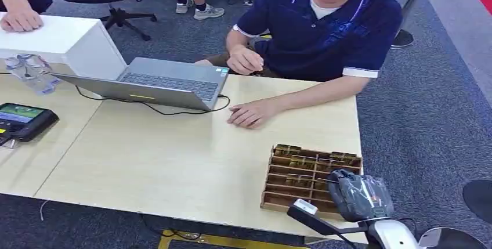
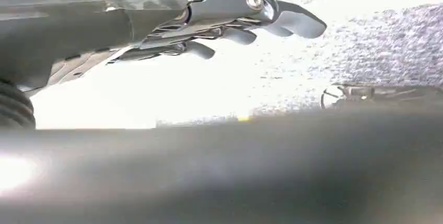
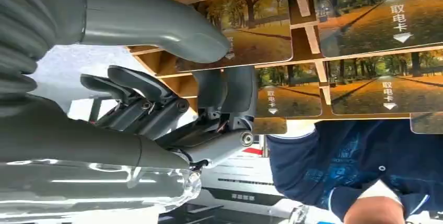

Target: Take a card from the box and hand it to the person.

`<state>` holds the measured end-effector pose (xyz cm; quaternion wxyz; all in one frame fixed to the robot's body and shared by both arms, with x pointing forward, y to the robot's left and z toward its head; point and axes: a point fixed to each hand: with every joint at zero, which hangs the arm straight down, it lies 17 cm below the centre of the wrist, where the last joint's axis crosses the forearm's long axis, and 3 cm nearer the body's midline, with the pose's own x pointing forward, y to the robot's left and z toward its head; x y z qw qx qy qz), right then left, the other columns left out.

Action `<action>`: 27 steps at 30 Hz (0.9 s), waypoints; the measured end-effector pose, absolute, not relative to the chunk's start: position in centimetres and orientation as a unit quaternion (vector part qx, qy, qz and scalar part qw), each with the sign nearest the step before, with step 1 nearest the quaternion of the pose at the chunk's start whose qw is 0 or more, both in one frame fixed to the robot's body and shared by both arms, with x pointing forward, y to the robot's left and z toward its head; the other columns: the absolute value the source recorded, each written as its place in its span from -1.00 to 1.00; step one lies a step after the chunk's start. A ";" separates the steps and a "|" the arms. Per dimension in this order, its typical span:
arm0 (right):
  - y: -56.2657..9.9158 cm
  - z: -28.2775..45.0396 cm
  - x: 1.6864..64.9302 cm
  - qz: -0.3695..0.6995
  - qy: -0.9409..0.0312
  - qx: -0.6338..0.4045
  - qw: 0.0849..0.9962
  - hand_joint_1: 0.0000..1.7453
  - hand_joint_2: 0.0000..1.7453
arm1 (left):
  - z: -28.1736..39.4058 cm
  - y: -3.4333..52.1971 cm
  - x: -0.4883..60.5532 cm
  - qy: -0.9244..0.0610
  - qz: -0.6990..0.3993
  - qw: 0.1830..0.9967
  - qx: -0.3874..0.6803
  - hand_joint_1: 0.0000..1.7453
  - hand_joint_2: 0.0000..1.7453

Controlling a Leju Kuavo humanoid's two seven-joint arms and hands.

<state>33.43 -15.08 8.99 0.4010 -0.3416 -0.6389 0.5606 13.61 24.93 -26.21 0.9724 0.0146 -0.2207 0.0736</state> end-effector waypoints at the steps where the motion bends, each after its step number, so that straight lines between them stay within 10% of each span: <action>1: -15.1 9.0 33.4 0.561 -0.639 -0.342 0.401 1.00 1.00 | -26.2 25.0 13.6 -0.221 0.072 0.973 0.017 -1.00 1.00; 27: -17.2 14.8 35.7 0.512 -0.672 -0.389 0.368 1.00 1.00 | -26.2 24.8 13.6 -0.221 0.080 0.972 0.007 -1.00 1.00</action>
